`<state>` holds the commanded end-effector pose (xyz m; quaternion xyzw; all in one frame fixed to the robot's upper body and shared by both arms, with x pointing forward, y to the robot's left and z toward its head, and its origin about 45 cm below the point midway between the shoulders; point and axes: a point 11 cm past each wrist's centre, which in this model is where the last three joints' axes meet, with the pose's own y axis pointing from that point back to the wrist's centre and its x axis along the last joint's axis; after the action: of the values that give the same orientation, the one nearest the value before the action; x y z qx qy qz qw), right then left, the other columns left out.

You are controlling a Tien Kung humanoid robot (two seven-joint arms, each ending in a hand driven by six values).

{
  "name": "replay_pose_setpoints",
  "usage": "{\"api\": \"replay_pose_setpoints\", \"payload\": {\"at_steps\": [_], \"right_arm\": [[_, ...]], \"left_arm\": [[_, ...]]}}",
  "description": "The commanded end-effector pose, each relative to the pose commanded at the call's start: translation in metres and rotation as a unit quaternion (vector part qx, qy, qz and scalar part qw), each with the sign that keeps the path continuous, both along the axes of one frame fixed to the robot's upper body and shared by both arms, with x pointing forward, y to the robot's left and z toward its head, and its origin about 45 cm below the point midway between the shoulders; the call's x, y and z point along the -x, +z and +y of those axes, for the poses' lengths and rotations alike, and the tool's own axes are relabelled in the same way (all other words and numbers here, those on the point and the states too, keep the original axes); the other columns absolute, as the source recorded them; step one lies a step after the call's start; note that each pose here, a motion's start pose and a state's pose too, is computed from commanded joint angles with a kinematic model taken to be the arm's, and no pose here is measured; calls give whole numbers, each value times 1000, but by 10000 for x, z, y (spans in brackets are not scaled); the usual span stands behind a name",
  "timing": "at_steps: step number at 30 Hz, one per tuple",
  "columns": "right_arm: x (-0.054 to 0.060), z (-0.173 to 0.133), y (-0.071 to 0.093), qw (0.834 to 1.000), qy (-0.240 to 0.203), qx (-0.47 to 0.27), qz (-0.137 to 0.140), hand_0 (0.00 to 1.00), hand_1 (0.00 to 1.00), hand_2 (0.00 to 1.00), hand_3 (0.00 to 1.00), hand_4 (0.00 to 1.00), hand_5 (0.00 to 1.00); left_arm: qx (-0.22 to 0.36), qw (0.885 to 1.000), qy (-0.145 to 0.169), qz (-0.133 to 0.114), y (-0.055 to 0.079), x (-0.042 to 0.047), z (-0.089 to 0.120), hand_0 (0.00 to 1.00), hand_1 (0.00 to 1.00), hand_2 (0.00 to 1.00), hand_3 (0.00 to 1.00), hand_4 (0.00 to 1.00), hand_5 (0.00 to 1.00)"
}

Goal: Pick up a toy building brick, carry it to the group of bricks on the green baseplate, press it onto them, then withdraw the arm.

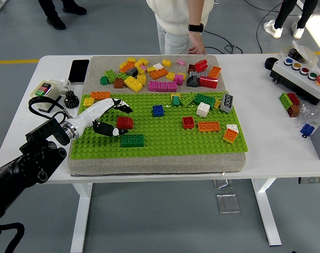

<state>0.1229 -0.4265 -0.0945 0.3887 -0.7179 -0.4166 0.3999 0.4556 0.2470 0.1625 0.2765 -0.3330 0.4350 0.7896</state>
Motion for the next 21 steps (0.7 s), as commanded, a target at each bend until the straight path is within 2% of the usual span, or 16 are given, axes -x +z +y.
{"api": "replay_pose_setpoints", "payload": {"at_steps": [9,10,21], "right_arm": [[6,8,-4,1000,2,0,2,754,674,723,649,924,503],[6,8,-4,1000,3,0,2,754,674,723,649,925,504],[-5,8,-2,1000,1,-1,1,754,673,723,650,925,504]], "left_arm": [[-6,1000,2,7,-51,9,14,750,718,640,609,819,54],[-6,1000,3,8,-56,8,13,754,727,666,619,834,63],[-8,1000,10,12,-54,-30,1,761,729,667,635,838,73]]}}
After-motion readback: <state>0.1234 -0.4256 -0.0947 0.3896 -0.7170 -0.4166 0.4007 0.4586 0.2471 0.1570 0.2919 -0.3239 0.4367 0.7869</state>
